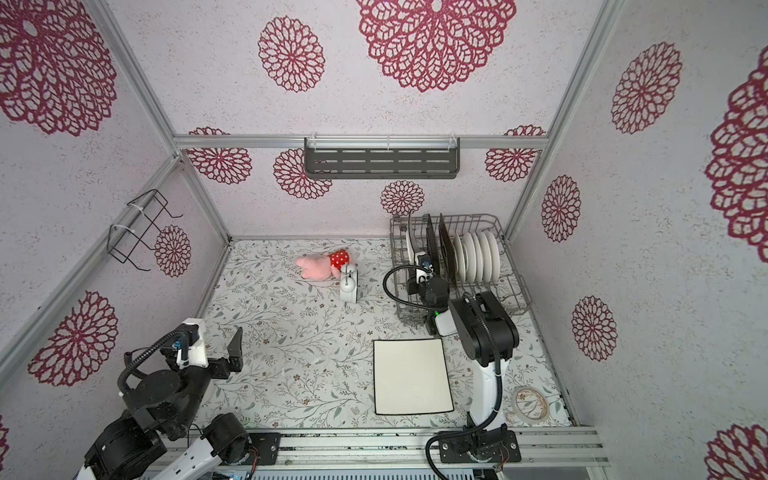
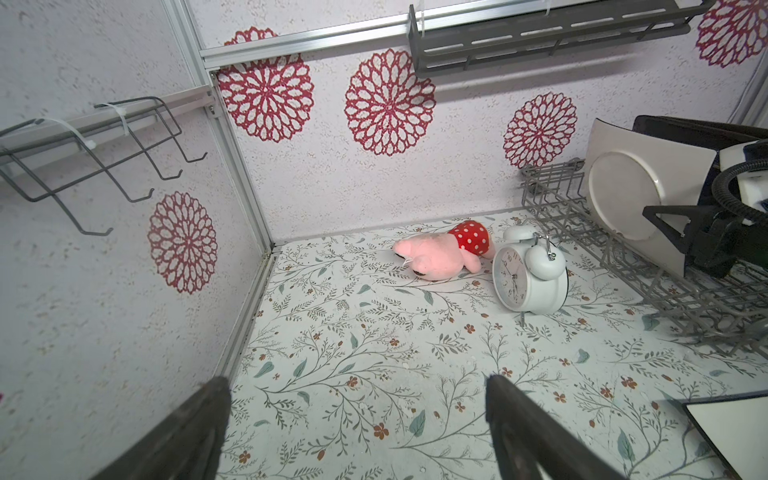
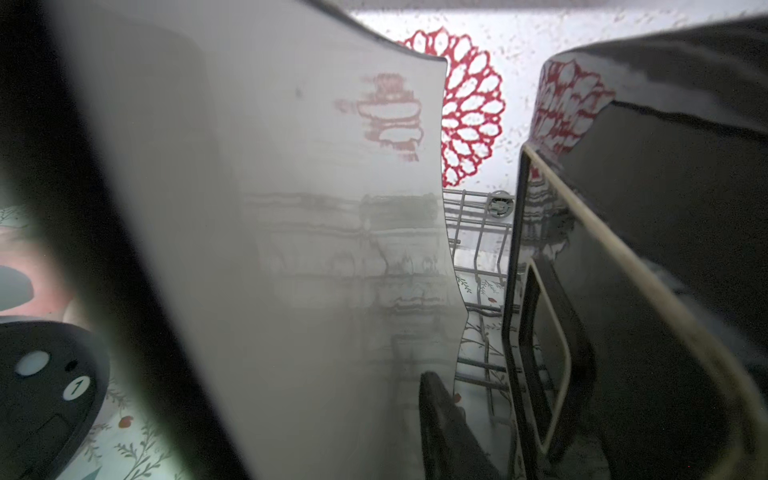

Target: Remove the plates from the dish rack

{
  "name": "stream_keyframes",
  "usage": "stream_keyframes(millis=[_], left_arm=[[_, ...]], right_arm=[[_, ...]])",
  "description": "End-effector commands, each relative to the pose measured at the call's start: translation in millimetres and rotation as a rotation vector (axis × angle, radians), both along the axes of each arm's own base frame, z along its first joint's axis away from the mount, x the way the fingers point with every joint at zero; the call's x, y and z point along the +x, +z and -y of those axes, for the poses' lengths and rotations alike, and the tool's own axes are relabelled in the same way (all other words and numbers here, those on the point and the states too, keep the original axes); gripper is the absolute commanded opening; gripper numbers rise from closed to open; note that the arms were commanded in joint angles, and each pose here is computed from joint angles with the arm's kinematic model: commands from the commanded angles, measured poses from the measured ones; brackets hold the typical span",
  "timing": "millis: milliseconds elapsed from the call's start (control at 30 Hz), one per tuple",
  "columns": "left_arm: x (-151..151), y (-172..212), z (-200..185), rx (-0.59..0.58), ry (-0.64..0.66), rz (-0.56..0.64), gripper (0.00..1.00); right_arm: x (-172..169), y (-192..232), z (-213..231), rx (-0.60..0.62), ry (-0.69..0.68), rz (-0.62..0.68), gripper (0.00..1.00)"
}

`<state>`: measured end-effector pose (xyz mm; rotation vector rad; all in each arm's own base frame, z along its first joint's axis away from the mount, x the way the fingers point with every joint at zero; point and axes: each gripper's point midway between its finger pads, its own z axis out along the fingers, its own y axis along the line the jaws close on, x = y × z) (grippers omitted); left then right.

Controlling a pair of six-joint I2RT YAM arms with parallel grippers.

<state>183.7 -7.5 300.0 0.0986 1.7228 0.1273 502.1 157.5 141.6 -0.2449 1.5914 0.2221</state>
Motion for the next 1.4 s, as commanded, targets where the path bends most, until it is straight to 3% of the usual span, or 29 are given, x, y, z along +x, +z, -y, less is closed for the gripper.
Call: stream_keyframes(millis=[0, 1367], left_arm=[[0, 1, -3, 0.007, 0.014, 0.015, 0.97], [-11, 11, -5, -0.049, -0.035, 0.079, 0.98]], right_arm=[[10, 26, 7, 0.030, -0.038, 0.073, 0.32], [1, 81, 15, 0.050, -0.069, 0.160, 0.14]])
